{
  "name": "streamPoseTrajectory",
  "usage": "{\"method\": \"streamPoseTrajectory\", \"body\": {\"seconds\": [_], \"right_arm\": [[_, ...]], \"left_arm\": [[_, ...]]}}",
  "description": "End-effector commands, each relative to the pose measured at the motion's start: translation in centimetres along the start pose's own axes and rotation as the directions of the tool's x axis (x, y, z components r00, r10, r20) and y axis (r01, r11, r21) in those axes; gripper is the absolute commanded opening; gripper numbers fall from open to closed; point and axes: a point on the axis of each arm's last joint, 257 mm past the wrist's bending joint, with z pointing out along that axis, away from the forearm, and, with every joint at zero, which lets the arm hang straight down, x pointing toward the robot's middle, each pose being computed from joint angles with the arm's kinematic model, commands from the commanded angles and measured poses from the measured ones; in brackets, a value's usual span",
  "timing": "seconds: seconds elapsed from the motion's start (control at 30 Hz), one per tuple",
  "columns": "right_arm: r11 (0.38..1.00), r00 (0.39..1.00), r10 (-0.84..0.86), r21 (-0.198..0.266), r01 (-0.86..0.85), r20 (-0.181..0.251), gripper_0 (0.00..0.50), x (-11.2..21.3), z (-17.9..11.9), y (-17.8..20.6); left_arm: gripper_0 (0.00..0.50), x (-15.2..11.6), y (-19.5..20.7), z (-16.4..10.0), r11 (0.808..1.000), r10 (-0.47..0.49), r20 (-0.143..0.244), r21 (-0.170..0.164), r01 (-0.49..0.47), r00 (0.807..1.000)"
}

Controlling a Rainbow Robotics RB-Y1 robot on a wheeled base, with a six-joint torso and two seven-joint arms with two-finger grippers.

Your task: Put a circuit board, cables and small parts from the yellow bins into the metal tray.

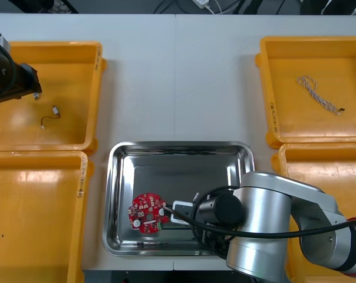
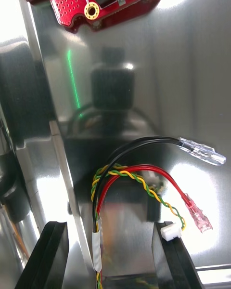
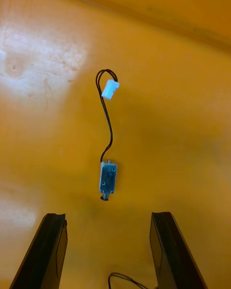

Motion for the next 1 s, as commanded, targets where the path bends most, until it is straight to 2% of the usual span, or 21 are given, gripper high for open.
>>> {"method": "streamPoseTrajectory", "body": {"seconds": [0.03,0.3,0.67,0.73,0.77,0.8,0.9,1.0], "right_arm": [[1.000,1.000,-0.001,0.000,0.001,0.006,0.500,-0.5,-0.5,0.3],[0.999,0.999,0.033,-0.011,-0.034,-0.024,0.500,-0.1,-2.4,-1.0],[0.992,0.993,0.115,-0.053,-0.115,-0.009,0.500,0.0,-5.5,-4.0],[0.990,0.992,0.129,-0.047,-0.129,-0.016,0.500,0.2,-6.5,-4.9],[0.990,0.991,0.131,-0.046,-0.131,-0.011,0.500,0.1,-6.6,-5.0],[0.989,0.990,0.143,-0.033,-0.143,0.017,0.500,-0.6,-7.4,-6.0],[0.986,0.984,0.168,-0.010,-0.168,0.062,0.500,-1.5,-8.9,-7.7],[0.980,0.976,0.198,-0.007,-0.198,0.090,0.500,-1.8,-10.0,-8.9]], "left_arm": [[0.500,-1.9,-2.3,0.3,0.990,0.139,0.061,0.015,-0.140,0.988],[0.500,-1.8,-2.5,1.0,0.988,0.155,0.067,0.009,-0.156,0.986],[0.500,-1.7,-2.5,1.8,0.984,0.176,0.088,0.000,-0.176,0.981],[0.500,-1.6,-2.6,2.0,0.982,0.186,0.090,-0.002,-0.186,0.978],[0.500,-1.7,-2.6,2.0,0.982,0.186,0.091,-0.003,-0.187,0.978],[0.500,-1.6,-2.5,2.1,0.982,0.191,0.092,-0.010,-0.191,0.977],[0.500,-1.7,-2.3,2.1,0.981,0.193,0.095,-0.013,-0.192,0.977],[0.500,-1.7,-2.2,2.1,0.981,0.196,0.096,-0.017,-0.195,0.976]]}}
